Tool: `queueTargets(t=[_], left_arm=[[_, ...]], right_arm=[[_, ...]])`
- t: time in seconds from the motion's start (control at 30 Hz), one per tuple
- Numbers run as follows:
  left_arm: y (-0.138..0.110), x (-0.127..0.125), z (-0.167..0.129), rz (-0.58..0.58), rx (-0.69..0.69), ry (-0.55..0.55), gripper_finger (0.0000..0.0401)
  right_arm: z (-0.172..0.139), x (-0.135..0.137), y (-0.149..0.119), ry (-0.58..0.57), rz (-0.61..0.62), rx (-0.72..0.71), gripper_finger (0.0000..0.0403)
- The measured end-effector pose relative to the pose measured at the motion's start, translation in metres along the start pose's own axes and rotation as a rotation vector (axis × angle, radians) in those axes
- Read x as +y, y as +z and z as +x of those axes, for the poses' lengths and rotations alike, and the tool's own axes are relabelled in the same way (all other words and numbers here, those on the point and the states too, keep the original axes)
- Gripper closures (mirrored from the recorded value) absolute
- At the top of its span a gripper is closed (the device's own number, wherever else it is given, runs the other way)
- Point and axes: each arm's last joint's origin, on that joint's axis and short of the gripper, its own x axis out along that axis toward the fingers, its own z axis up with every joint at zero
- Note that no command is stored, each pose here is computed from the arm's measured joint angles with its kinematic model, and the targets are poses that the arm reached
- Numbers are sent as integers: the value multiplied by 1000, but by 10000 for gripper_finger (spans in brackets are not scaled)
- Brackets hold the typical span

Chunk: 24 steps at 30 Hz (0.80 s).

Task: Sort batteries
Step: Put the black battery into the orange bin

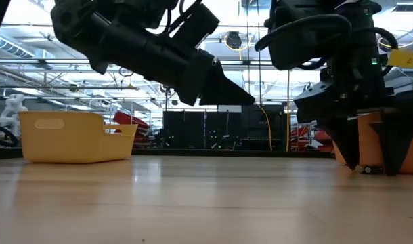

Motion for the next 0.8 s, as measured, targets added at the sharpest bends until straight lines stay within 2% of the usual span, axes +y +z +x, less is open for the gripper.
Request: queueTargets(t=[0.13, 0.47, 0.8], left_arm=[[-1, 6, 2, -2, 4, 14, 230], [-2, 10, 4, -9, -8, -4, 230], [-4, 7, 3, -11, 24, -19, 230]], right_arm=[[2, -6, 1, 36, -10, 0, 209], [4, -17, 3, 76, -28, -16, 355], [4, -17, 4, 78, -48, -28, 360]])
